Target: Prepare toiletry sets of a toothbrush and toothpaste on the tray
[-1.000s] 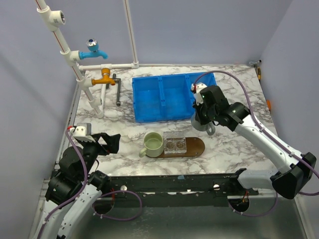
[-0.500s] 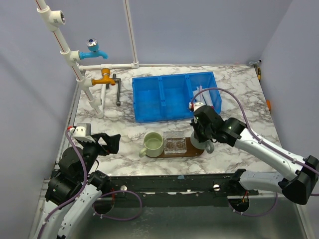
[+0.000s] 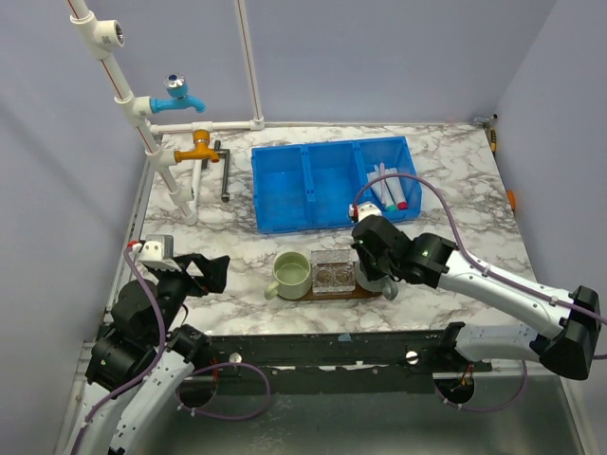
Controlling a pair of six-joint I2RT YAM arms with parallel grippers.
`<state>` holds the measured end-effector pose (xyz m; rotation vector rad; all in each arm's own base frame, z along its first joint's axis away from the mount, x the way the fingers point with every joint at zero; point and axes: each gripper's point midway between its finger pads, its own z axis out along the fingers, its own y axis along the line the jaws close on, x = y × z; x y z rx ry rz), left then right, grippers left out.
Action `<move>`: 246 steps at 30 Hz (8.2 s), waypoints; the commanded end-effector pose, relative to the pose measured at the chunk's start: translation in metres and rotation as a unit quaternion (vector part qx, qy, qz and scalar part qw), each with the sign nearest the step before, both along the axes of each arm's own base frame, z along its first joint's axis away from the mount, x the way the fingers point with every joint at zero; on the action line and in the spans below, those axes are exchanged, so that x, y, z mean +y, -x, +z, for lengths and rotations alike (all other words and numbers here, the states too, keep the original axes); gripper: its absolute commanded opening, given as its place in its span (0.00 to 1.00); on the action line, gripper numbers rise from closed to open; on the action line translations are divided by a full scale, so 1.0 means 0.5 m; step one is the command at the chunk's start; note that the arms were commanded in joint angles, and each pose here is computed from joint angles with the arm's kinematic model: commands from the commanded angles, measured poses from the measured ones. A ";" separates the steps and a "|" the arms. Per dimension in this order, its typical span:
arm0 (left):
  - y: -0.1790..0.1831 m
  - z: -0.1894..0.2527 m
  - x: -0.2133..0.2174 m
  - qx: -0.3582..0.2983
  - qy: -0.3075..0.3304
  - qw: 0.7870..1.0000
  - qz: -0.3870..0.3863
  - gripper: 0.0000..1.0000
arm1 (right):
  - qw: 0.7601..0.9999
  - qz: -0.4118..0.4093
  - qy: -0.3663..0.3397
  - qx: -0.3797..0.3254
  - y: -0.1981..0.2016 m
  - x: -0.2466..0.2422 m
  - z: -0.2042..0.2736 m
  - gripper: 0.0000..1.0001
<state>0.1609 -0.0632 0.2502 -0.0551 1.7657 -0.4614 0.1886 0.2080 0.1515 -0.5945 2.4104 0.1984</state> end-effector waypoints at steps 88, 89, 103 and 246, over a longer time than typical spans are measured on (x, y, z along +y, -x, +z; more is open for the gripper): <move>0.000 0.001 -0.004 -0.006 0.002 1.000 -0.006 0.99 | 0.983 -0.113 0.028 -0.141 -0.119 0.008 0.135 0.38; 0.000 0.000 -0.004 -0.006 0.002 1.000 -0.006 0.99 | 0.982 -0.116 0.028 -0.145 -0.128 0.007 0.143 0.38; -0.009 -0.010 -0.003 0.009 -0.008 1.000 0.001 0.99 | 0.976 -0.149 0.028 -0.159 -0.264 -0.020 0.163 0.37; -0.036 -0.060 -0.030 0.075 -0.032 0.997 -0.012 0.99 | 0.965 -0.243 0.021 0.096 -0.519 -0.187 -0.232 0.48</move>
